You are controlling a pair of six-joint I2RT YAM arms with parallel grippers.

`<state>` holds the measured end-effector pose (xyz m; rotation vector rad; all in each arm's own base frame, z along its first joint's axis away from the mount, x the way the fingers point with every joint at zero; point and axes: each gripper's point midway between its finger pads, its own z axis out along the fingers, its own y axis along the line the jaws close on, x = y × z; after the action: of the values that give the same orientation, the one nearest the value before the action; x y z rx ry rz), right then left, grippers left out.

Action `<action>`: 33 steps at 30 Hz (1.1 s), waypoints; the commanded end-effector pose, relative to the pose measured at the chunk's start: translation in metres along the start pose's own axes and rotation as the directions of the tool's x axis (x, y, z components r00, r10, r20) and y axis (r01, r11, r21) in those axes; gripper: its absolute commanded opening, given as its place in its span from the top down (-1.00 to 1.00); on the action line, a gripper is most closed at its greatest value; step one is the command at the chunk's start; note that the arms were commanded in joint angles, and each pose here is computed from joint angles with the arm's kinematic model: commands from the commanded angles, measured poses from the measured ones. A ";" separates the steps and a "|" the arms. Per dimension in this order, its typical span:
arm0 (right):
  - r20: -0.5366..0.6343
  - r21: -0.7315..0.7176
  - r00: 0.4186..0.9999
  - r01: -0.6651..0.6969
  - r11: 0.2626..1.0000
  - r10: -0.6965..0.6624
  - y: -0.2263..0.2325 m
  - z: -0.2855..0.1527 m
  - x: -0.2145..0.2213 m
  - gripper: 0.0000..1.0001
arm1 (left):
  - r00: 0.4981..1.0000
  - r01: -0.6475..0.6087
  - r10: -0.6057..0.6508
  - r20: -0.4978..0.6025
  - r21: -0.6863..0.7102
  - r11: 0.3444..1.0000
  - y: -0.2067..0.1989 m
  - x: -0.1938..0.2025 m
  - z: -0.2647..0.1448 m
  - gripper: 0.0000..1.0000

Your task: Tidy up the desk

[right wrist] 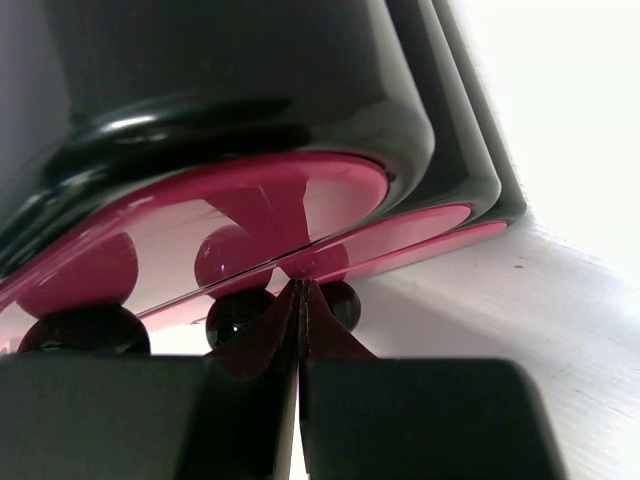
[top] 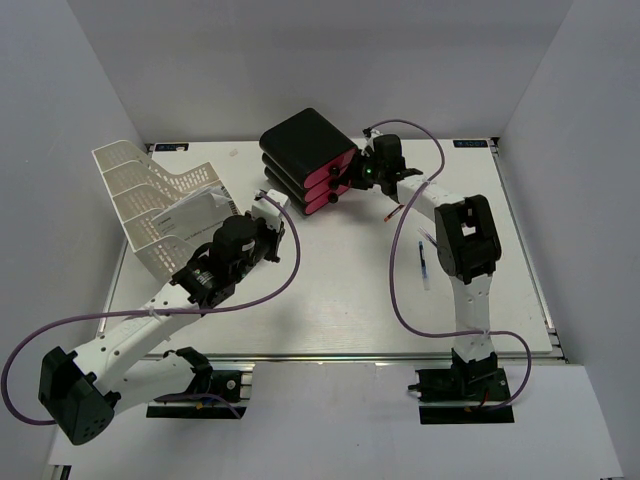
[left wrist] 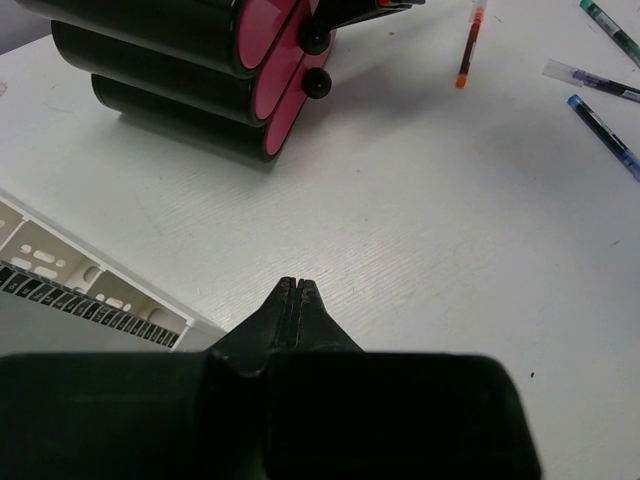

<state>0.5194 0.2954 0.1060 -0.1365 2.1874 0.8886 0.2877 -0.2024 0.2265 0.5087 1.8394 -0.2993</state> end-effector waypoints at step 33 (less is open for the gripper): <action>-0.019 -0.074 0.999 -0.040 0.996 0.039 -0.007 -0.001 0.030 -0.13 | 1.000 -0.006 0.006 0.010 -0.022 1.000 0.005 -0.001 -0.002 1.00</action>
<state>0.4843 0.2875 0.0602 -0.1199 2.2637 0.9523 0.2882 -0.1996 0.2207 0.5062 1.8508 -0.2804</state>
